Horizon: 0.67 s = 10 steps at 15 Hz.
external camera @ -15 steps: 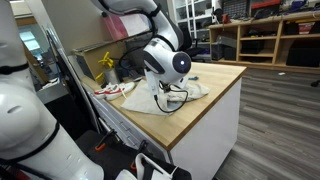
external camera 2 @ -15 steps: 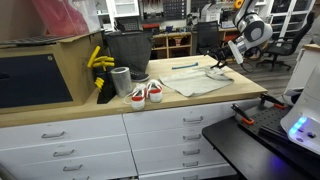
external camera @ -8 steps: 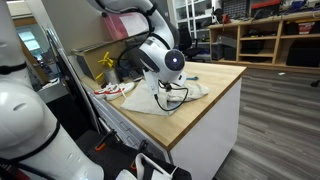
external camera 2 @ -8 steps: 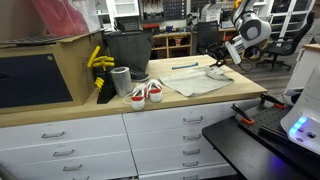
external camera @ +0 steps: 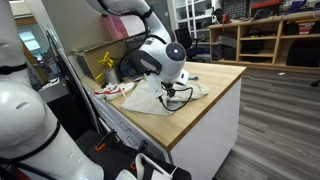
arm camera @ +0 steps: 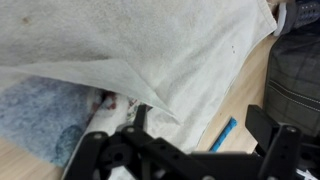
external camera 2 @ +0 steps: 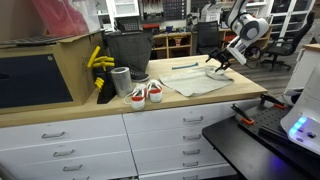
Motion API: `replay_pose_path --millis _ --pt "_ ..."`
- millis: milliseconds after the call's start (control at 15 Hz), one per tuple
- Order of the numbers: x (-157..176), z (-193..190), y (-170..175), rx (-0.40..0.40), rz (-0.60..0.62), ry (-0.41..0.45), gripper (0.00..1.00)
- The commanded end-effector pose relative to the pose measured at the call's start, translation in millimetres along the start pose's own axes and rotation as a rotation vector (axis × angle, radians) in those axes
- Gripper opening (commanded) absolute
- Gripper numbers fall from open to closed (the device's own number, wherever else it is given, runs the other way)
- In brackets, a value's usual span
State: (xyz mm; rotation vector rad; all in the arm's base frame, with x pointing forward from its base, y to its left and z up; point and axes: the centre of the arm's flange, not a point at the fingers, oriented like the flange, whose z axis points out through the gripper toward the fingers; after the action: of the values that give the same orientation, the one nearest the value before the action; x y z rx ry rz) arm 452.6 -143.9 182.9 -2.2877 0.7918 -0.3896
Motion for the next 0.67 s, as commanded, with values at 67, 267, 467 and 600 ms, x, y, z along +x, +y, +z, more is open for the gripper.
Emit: replay_pose_path --millis 67,267,467,600 --pt "12.8 9.3 -10.7 -0.074 -0.036 0.019 1.0" --pt "19.8 14.8 -22.2 -0.108 -0.083 0.062 1.0" --pt "23.4 23.4 -34.1 -0.148 -0.133 0.068 1.0" --pt "24.5 29.6 -37.7 -0.185 -0.163 0.074 1.0"
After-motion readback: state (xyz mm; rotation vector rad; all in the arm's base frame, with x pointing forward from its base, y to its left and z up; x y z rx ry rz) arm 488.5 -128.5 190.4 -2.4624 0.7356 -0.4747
